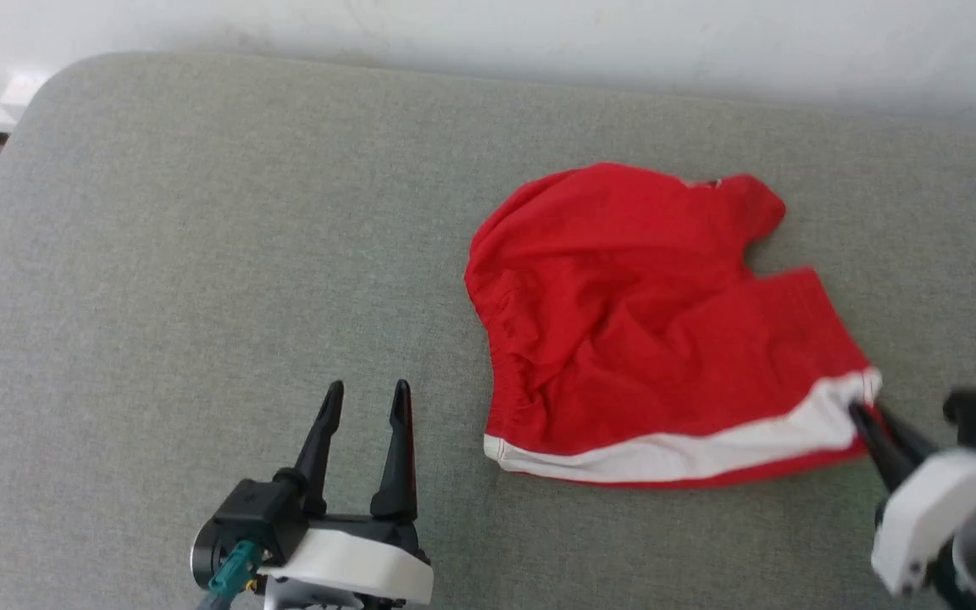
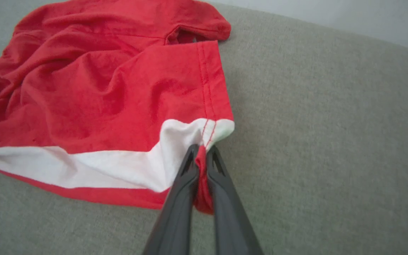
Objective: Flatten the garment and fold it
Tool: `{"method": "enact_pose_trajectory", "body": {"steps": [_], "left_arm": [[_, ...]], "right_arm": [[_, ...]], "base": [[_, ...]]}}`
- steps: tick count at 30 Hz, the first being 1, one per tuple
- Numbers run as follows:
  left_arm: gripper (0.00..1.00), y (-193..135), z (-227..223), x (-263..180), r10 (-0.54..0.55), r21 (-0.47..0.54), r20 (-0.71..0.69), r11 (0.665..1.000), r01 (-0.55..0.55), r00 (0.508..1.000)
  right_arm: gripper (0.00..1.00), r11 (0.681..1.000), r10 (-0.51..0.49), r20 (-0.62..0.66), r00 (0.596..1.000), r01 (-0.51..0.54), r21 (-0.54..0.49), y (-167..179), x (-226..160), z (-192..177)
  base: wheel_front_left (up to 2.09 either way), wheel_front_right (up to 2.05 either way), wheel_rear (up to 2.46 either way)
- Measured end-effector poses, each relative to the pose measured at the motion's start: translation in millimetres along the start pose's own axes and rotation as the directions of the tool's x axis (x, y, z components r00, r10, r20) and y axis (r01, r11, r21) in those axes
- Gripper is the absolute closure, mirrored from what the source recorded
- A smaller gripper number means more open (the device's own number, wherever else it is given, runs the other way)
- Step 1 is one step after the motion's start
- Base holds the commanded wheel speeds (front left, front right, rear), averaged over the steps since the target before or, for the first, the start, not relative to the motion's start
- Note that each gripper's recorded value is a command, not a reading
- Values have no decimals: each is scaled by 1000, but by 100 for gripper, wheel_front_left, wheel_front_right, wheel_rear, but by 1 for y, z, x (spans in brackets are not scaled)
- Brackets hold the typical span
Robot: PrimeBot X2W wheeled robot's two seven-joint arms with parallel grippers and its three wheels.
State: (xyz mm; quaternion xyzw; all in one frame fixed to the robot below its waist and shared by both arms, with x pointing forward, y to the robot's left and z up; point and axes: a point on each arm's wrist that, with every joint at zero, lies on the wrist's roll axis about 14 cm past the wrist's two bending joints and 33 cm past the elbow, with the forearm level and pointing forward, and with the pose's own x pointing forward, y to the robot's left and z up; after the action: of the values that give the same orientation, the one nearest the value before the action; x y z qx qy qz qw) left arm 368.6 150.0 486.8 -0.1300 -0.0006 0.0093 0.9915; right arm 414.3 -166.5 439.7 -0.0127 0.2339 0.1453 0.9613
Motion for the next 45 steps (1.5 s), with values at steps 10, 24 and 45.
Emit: {"method": "enact_pose_trajectory", "body": {"steps": [10, 24, 45], "left_arm": [[0, -3, -3, -10, -15, 0, -12, 1000, 15, 1000], [0, -11, 3, -13, -55, 7, -18, 998, 55, 998], [0, -66, -86, -1, -241, 84, -517, 941, 329, 821]], "right_arm": [[90, 995, -64, -235, 970, 78, 54, 2, -58, -93], [0, 947, -311, 161, 937, 291, 136, -46, -73, 6], [0, 902, -402, 161, 901, 361, 236, -64, -87, -13]], "base": [[0, 0, 0], [0, 0, 0], [0, 0, 0]]}}
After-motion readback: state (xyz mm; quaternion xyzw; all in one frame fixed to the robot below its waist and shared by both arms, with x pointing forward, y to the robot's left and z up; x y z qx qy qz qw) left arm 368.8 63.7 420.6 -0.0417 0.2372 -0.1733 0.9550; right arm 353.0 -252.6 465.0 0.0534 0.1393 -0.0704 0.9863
